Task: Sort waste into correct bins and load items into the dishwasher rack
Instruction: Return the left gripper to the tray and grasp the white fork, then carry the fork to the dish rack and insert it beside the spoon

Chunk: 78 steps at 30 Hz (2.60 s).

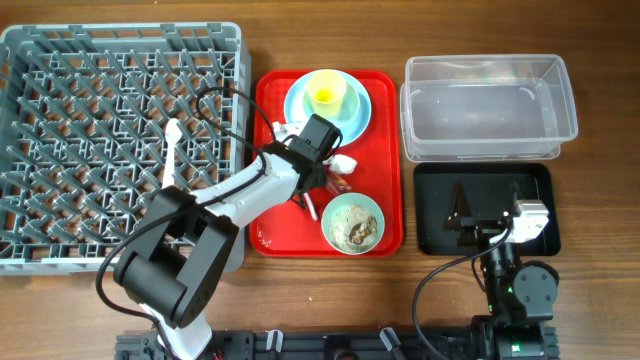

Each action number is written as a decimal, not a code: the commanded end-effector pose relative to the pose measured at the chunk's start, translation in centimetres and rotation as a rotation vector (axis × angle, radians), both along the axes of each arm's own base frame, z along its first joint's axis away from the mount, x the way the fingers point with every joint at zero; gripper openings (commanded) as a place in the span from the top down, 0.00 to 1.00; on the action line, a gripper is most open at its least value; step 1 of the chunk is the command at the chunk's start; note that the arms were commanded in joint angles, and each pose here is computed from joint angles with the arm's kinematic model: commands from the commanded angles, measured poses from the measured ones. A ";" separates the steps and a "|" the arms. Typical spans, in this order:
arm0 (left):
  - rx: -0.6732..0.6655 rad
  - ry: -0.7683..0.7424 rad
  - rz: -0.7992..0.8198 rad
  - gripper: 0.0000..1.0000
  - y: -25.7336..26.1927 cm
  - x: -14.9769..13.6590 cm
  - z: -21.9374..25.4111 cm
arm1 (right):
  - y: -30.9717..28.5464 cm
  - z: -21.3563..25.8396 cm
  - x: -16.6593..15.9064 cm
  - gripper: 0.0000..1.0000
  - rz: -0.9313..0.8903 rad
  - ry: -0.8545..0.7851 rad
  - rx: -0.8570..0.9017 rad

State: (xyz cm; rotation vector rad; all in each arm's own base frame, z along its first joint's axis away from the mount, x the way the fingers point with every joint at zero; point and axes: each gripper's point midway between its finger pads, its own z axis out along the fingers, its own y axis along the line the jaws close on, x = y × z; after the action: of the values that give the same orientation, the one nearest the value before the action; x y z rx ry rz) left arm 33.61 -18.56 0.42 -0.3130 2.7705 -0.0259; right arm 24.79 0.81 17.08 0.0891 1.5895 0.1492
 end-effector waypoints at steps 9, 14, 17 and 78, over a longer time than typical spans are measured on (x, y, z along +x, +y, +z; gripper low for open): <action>0.080 -0.050 0.005 0.92 2.0 0.0 2.1 | 0.3 0.1 0.0 0.00 0.014 -0.005 -0.018; 0.091 -0.050 -0.016 0.71 2.0 0.1 2.1 | 0.3 0.1 0.0 0.00 0.014 -0.005 -0.018; 0.095 -0.044 -0.016 0.65 2.1 -0.1 2.0 | 0.3 0.1 0.0 0.00 0.014 -0.005 -0.017; -0.132 0.062 0.033 0.96 3.7 0.3 0.8 | 0.3 0.1 0.0 0.00 0.014 -0.005 -0.018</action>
State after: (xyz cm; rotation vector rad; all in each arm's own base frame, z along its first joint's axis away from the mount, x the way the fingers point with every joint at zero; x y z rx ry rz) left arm 34.25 -15.06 0.29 -0.4100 2.8271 -0.2140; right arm 24.79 0.81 17.08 0.0888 1.5895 0.1489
